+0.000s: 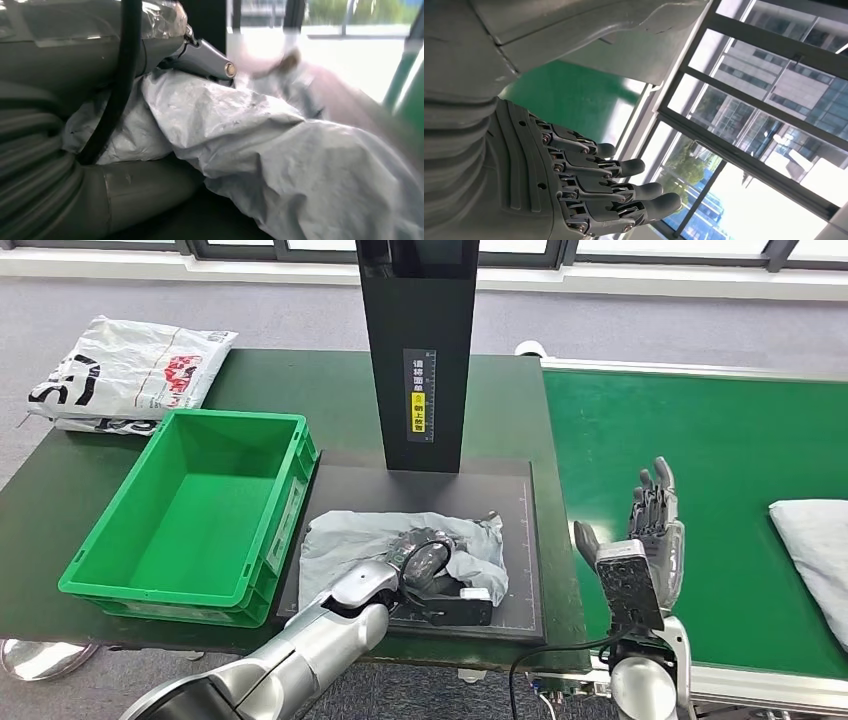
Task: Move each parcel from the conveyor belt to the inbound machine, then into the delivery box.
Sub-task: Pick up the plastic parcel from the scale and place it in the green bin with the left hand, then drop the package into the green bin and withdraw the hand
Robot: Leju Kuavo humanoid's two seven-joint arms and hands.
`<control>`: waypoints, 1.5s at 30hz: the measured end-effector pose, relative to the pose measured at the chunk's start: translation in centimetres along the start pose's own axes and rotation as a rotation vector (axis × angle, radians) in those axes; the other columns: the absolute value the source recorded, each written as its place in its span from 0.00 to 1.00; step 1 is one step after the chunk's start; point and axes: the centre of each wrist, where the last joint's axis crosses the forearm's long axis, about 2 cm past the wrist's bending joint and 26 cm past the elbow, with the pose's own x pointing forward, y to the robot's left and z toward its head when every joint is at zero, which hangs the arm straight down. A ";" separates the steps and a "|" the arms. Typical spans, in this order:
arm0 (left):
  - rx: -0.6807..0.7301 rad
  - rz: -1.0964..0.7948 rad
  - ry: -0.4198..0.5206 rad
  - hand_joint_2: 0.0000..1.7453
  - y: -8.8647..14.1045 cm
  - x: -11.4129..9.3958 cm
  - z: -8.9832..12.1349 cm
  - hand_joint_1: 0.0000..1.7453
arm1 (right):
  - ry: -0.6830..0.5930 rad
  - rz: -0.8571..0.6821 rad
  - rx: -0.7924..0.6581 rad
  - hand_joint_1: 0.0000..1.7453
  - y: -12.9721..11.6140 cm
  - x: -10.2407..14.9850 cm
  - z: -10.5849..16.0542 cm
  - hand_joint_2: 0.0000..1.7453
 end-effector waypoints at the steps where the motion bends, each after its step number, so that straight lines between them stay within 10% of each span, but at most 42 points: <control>1: 0.066 0.024 -0.011 1.00 0.4 0.0 -0.1 1.00 | 0.001 0.000 -0.003 0.00 0.0 0.0 0.0 1.00; 6: 0.491 0.126 -0.092 1.00 4.8 0.0 -1.1 1.00 | -0.007 -0.012 -0.015 0.00 0.0 0.1 0.0 1.00; 13: 1.007 -0.293 -0.100 1.00 17.6 -0.7 0.2 1.00 | -0.011 -0.047 -0.037 0.00 0.6 -0.7 -0.3 1.00; 20: 1.140 -0.428 0.019 1.00 20.4 -4.4 4.1 1.00 | 0.022 -0.051 -0.046 0.00 0.2 -2.7 1.3 1.00; 29: 0.918 -0.353 0.906 1.00 18.3 -10.8 3.0 1.00 | 0.083 -0.027 -0.010 0.00 -0.2 -3.9 2.8 1.00; 37: 0.198 -0.541 0.966 1.00 13.4 -17.0 4.8 1.00 | 0.105 -0.014 0.060 0.00 -0.3 -4.1 3.3 1.00; 44: 0.029 -0.526 0.989 1.00 11.5 -18.8 6.4 1.00 | 0.106 -0.010 0.084 0.00 -0.5 -4.2 3.6 1.00; 45: 0.023 -0.525 0.991 1.00 11.4 -18.9 6.5 0.85 | 0.106 -0.010 0.085 0.00 -0.5 -4.2 3.6 1.00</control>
